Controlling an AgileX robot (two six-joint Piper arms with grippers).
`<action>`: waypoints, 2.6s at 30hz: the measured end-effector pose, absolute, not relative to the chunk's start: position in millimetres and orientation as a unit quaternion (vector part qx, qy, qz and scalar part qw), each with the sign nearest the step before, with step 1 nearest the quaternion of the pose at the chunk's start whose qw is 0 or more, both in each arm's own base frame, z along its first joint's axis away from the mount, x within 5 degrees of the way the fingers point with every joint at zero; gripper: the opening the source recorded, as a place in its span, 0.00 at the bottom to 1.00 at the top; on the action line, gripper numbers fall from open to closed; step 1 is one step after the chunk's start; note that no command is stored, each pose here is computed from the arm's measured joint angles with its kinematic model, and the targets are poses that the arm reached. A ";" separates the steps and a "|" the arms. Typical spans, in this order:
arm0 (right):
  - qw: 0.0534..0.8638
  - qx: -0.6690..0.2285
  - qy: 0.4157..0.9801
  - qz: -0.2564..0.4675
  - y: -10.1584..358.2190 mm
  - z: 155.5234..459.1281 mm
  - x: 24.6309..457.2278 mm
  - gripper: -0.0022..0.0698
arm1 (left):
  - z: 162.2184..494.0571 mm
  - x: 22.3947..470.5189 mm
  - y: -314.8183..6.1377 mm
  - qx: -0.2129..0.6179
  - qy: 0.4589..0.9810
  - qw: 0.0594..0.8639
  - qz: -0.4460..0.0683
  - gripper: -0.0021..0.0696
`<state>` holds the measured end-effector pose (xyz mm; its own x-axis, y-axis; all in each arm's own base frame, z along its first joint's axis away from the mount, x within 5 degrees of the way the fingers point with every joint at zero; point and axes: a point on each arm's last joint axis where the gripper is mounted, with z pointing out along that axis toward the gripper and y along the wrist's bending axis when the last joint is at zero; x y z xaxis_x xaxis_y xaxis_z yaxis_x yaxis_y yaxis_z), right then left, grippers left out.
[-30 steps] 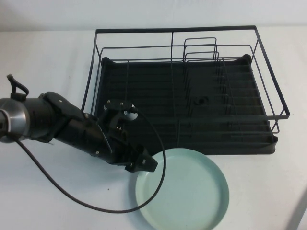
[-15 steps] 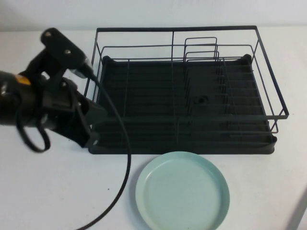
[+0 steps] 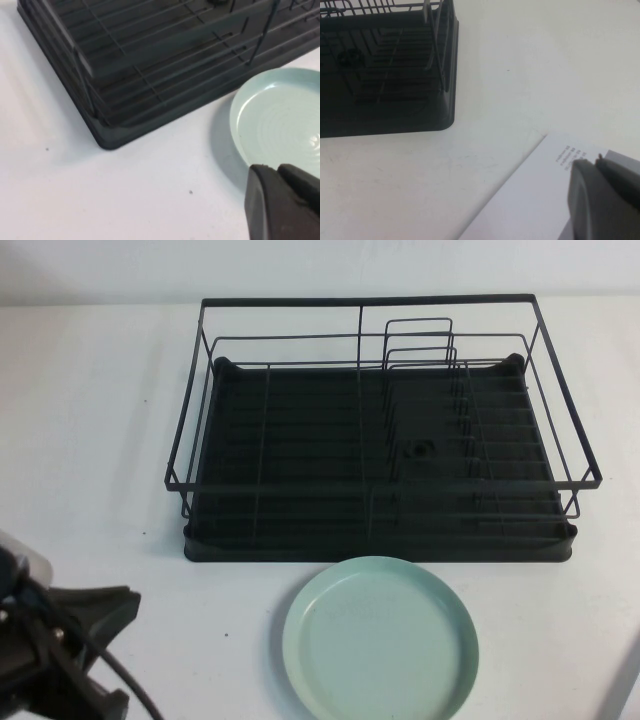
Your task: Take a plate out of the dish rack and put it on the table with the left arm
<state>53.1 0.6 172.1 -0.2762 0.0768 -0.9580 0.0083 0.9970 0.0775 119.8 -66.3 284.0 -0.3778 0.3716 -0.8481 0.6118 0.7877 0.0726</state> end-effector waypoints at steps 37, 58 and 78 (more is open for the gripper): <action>0.601 0.030 0.798 0.034 1.0 172.1 53.1 0.00 | 193.2 64.2 -23.2 0.132 0.735 0.656 -0.110 0.03; 0.601 0.030 0.798 0.034 1.0 172.1 53.1 0.00 | 174.3 52.4 -10.2 0.070 0.794 0.601 -0.049 0.03; 0.601 0.030 0.798 0.034 1.0 172.1 53.1 0.00 | 174.3 52.4 -10.2 0.070 0.794 0.601 -0.049 0.03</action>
